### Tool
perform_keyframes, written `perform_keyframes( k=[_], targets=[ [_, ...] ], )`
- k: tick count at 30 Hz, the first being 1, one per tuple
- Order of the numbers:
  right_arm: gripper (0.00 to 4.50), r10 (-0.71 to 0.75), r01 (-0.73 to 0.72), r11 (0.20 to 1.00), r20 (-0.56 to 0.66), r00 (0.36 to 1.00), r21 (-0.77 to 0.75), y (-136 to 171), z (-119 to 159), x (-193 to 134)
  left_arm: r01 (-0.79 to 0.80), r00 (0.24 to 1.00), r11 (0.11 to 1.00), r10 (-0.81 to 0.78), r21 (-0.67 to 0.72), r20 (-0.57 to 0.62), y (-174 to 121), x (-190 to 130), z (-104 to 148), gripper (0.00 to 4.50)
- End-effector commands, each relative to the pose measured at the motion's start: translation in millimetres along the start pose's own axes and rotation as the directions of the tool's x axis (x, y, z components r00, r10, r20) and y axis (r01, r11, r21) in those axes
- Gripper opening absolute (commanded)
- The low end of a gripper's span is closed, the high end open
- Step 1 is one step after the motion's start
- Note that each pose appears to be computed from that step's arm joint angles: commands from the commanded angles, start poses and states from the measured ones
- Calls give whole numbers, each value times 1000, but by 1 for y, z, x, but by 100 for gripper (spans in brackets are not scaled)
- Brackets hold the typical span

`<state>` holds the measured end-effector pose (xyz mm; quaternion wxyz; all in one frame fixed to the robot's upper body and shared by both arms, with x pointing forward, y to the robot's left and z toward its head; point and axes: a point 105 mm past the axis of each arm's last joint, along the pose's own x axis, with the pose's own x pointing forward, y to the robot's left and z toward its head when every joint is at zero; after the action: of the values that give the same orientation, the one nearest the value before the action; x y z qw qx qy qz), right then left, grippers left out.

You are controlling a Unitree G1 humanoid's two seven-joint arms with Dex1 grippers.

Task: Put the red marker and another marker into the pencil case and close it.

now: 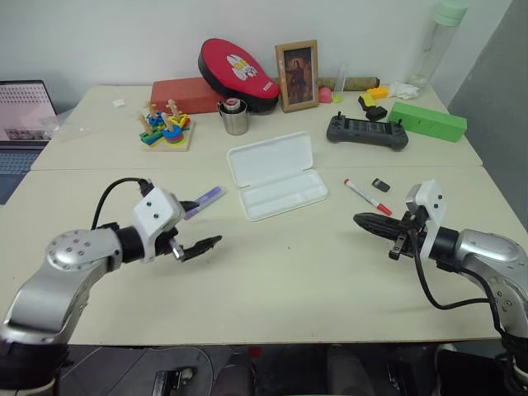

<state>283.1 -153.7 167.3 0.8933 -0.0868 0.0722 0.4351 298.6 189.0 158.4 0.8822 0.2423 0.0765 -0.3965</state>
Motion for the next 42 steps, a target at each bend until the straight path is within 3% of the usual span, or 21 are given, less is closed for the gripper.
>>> perform_keyframes(
  k=[1, 5, 10, 13, 26, 32, 38, 42],
  targets=[
    [2, 21, -20, 999, 22, 1000, -47, 6, 12, 1, 70, 997, 996, -71, 51, 22, -11, 17, 6, 450],
    [2, 38, -37, 997, 17, 999, -61, 10, 17, 2, 132, 990, 988, -136, 84, 32, -19, 53, 11, 450],
    [2, 33, -32, 998, 12, 999, -60, 9, 17, 3, 181, 983, 974, -175, 139, -59, -21, 71, -3, 450],
    [2, 31, -31, 998, 2, 1000, -53, 10, 14, 3, 155, 987, 980, -150, 125, -49, -16, 83, -2, 450],
    [2, 58, -58, 996, 2, 998, -64, 14, 19, 5, 207, 973, 975, -196, 83, -123, -18, 105, -1, 450],
    [2, 76, -79, 990, -32, 997, -118, 13, 20, 4, 246, 951, 969, -245, -22, -190, -23, 109, -3, 450],
    [0, 84, -87, 990, -33, 996, -114, 15, 19, 5, 224, 952, 962, -250, -157, -178, -18, 113, 9, 334],
    [0, 85, -88, 990, -33, 996, -113, 15, 19, 6, 222, 951, 961, -251, -168, -182, -18, 113, 11, 251]
  ],
)
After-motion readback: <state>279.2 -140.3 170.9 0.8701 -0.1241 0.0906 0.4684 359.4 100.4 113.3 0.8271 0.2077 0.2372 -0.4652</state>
